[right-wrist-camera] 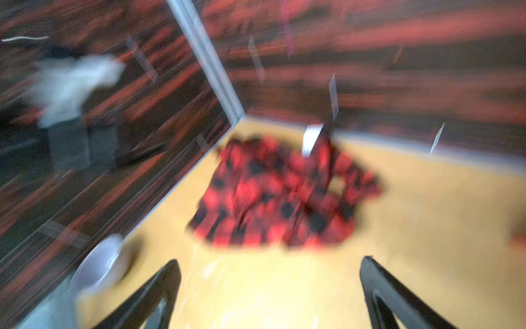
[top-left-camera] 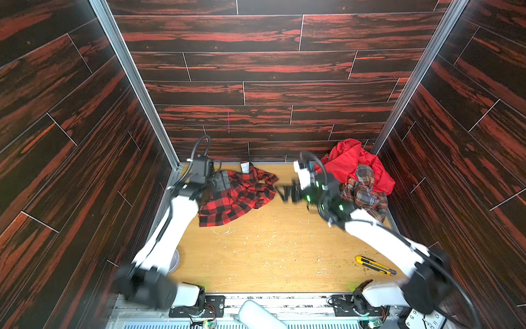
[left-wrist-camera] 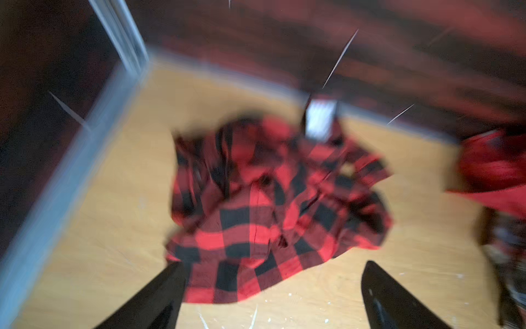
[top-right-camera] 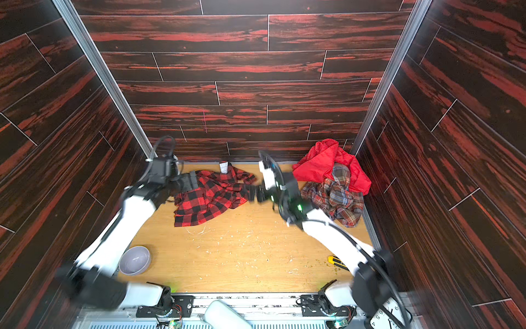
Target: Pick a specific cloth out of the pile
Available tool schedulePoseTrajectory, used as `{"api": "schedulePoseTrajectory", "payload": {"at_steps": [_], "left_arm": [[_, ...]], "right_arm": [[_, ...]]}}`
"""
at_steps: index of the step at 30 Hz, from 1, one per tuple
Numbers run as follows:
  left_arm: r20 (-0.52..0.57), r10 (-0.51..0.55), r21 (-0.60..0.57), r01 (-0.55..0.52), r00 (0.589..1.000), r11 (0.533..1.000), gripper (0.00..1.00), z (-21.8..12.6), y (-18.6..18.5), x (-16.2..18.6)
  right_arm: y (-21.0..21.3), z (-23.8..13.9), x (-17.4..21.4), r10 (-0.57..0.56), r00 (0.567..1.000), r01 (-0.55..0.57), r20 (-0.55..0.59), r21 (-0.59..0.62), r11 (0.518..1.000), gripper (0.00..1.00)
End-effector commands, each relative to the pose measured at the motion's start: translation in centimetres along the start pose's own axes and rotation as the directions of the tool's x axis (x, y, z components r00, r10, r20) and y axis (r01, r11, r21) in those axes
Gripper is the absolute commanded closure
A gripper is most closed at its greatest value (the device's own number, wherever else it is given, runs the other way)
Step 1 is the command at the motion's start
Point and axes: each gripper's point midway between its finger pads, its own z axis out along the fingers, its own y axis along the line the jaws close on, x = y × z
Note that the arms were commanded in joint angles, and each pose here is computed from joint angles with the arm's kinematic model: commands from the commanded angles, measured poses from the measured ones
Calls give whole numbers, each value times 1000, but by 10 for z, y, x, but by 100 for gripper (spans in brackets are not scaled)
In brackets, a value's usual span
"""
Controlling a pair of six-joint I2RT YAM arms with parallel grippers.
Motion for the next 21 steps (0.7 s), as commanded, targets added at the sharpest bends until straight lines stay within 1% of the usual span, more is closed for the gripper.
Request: {"api": "schedulePoseTrajectory", "payload": {"at_steps": [1, 2, 4, 6, 8, 10, 13, 15, 17, 18, 20, 21], "left_arm": [[-100, -132, 47, 138, 986, 989, 1, 26, 5, 9], [-70, -138, 48, 141, 988, 989, 1, 36, 6, 0], [-73, -136, 22, 138, 988, 990, 1, 54, 11, -5], [-127, -129, 21, 132, 984, 991, 1, 71, 9, -5], [-206, -113, 7, 117, 972, 993, 1, 96, 9, 5], [-246, -127, -3, 131, 961, 991, 2, 115, 8, 9], [-270, -143, 4, 150, 952, 989, 4, 140, 6, 14], [-276, -172, -11, 176, 945, 984, 8, 153, 9, 20], [-312, -176, -25, 177, 934, 984, 15, 164, 11, 30], [-327, -177, -37, 174, 928, 984, 23, 168, 13, 34], [-326, -162, -44, 156, 931, 987, 46, 170, 15, 34], [-311, -139, -27, 138, 940, 990, 62, 167, 13, 28]], "right_arm": [[21, -23, 25, 61, 998, -63, -27, -64, 996, 1], [26, -26, 34, 57, 998, -60, -41, -67, 996, 1], [34, -32, 49, 48, 997, -53, -60, -78, 996, 1], [35, -37, 60, 52, 996, -58, -75, -79, 995, 1], [31, -40, 70, 51, 995, -57, -89, -67, 996, 1], [27, -42, 76, 41, 994, -46, -102, -48, 998, 1], [24, -44, 79, 18, 994, -22, -112, -32, 999, 1], [24, -45, 80, 12, 993, -16, -116, -31, 999, 1], [24, -44, 81, 12, 992, -16, -123, -34, 999, 1], [24, -43, 82, 13, 992, -18, -126, -34, 999, 1], [25, -43, 82, 14, 992, -19, -129, -40, 999, 1], [26, -42, 82, 15, 991, -20, -130, -42, 999, 1]]}}
